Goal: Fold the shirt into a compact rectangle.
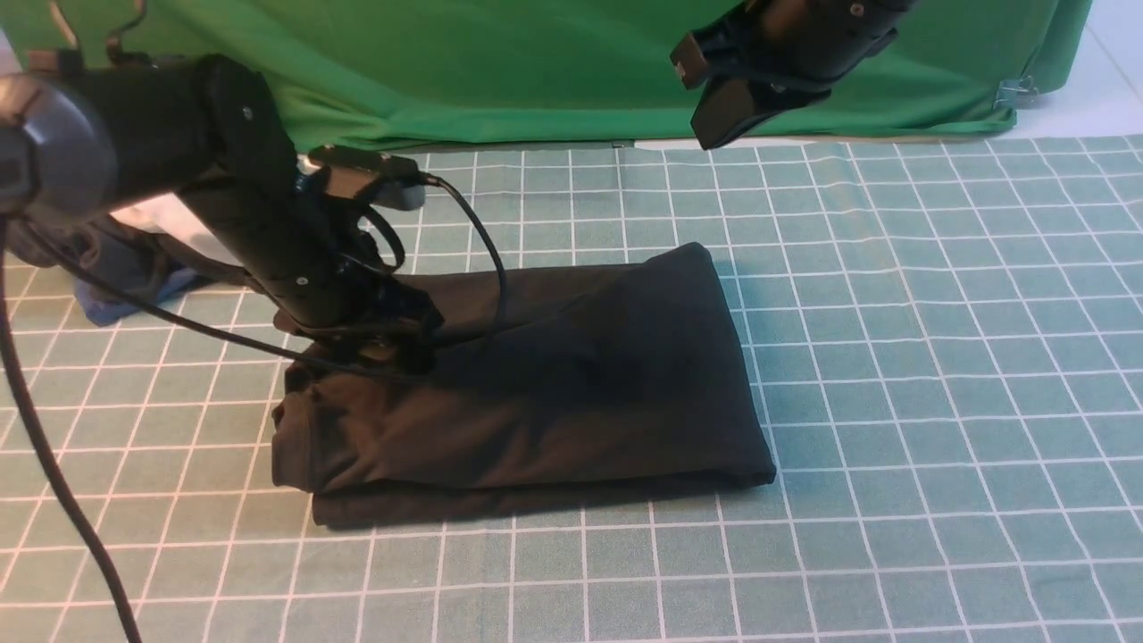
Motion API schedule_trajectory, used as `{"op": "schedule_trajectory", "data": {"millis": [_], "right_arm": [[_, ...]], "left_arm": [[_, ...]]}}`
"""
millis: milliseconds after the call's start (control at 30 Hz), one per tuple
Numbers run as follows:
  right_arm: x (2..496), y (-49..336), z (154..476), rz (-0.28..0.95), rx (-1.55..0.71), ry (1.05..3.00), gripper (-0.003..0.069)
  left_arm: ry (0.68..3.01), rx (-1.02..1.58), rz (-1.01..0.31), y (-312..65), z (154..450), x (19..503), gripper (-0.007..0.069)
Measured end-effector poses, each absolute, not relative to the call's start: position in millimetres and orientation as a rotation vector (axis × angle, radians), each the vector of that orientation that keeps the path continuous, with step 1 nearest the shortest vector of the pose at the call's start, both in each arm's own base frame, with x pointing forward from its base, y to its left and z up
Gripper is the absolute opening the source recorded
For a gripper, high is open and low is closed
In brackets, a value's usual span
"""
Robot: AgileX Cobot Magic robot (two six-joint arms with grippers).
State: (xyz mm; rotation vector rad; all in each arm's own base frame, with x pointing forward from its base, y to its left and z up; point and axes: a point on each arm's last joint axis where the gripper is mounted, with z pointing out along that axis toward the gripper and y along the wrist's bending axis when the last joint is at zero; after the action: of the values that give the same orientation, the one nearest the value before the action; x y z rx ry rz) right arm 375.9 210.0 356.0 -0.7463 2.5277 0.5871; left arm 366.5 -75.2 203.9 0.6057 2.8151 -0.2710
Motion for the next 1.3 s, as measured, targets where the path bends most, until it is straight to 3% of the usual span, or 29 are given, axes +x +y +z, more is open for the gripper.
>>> {"op": "schedule_trajectory", "data": {"millis": [100,200,300,333,367,500,700,933,1300], "right_arm": [[376,210,356,0.585,-0.755,2.524,0.0022],[376,210,356,0.582,-0.764,2.520,0.0022],[376,210,356,0.582,-0.765,2.520,0.0022],[376,210,356,0.582,-0.766,2.519,0.0022],[376,210,356,0.582,-0.765,2.518,0.0022],[377,210,356,0.583,-0.762,2.511,0.0022],[377,210,356,0.582,-0.762,2.509,0.0025],[378,211,357,0.582,-0.756,2.496,0.0027],[382,213,347,0.589,-0.751,2.515,0.0028]], "left_arm": [[2.815,0.638,-0.263,-79,197,368,0.0498],[2.840,0.651,-0.257,-79,188,370,0.0456],[2.852,0.659,-0.261,-80,187,369,0.0350],[2.858,0.665,-0.263,-79,187,368,0.0227],[2.862,0.668,-0.263,-79,187,368,0.0167],[2.880,0.678,-0.269,-79,187,366,0.0029],[2.867,0.693,-0.257,-79,197,362,0.0013],[2.733,0.722,-0.130,-73,224,363,0.0013],[2.722,0.752,-0.061,-71,202,375,0.0021]]}}
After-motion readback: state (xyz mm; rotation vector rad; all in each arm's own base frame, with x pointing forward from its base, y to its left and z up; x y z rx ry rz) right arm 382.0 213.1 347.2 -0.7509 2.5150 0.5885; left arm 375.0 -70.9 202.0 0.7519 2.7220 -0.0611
